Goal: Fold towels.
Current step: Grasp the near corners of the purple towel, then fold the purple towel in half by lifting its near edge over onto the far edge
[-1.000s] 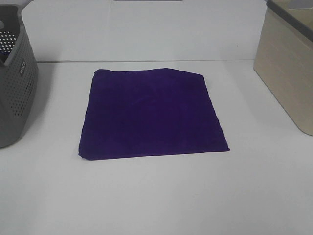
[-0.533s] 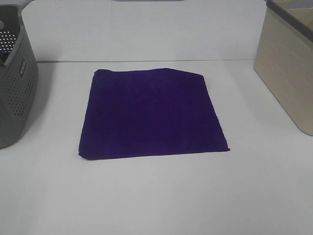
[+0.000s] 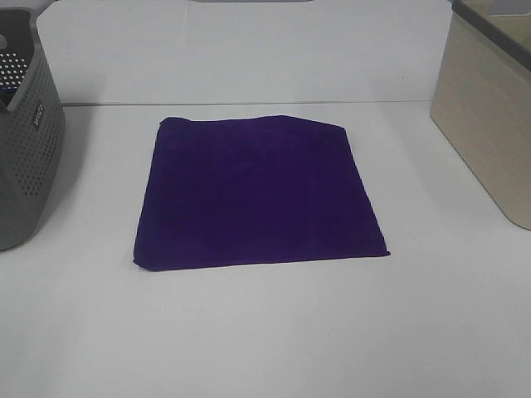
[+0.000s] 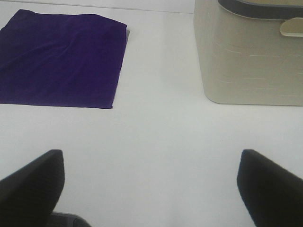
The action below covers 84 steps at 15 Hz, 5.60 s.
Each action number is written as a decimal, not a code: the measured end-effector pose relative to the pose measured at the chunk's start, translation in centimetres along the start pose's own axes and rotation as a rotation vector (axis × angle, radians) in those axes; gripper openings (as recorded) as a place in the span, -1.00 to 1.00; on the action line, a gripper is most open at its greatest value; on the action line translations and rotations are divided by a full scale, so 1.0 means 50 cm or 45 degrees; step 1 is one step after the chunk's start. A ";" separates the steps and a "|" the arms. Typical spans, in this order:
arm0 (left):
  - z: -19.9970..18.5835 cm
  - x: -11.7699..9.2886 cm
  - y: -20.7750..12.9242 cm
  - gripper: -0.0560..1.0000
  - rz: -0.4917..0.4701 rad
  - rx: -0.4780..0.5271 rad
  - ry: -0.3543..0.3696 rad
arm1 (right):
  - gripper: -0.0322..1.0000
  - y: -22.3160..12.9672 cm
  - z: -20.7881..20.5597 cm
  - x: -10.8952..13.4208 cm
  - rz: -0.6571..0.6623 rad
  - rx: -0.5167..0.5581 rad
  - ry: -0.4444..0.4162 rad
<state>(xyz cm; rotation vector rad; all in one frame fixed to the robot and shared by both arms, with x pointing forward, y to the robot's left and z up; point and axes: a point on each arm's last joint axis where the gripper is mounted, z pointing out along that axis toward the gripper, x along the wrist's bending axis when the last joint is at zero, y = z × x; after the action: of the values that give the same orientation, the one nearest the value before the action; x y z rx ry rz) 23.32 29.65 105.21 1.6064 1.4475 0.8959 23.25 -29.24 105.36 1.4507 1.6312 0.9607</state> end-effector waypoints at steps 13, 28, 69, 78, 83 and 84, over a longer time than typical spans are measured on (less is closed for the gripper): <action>0.004 0.000 0.004 0.98 -0.042 0.024 -0.003 | 0.92 0.010 0.010 -0.002 0.004 0.053 0.005; 0.673 -0.068 0.206 0.98 -0.299 1.070 -0.531 | 0.90 0.277 0.619 0.019 0.278 1.008 0.707; 0.842 -0.159 0.021 0.70 -0.395 1.205 -0.499 | 0.51 -0.013 0.880 0.099 0.474 1.347 0.725; 0.914 -0.254 0.005 -0.80 -0.494 1.486 -0.570 | -0.88 -0.003 0.904 0.200 0.177 1.483 0.624; 0.906 -0.252 0.009 -0.86 -0.306 1.467 -0.678 | -0.89 0.013 0.889 0.202 0.139 1.485 0.637; 0.897 -0.247 0.015 -0.86 -0.241 1.482 -0.679 | -0.89 0.019 0.877 0.199 0.108 1.507 0.637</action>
<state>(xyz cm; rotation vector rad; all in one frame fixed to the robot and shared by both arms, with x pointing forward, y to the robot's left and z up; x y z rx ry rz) 62.28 13.23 85.78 2.1745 1.7450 -0.6319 61.94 -16.73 86.13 2.1134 2.7725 0.3382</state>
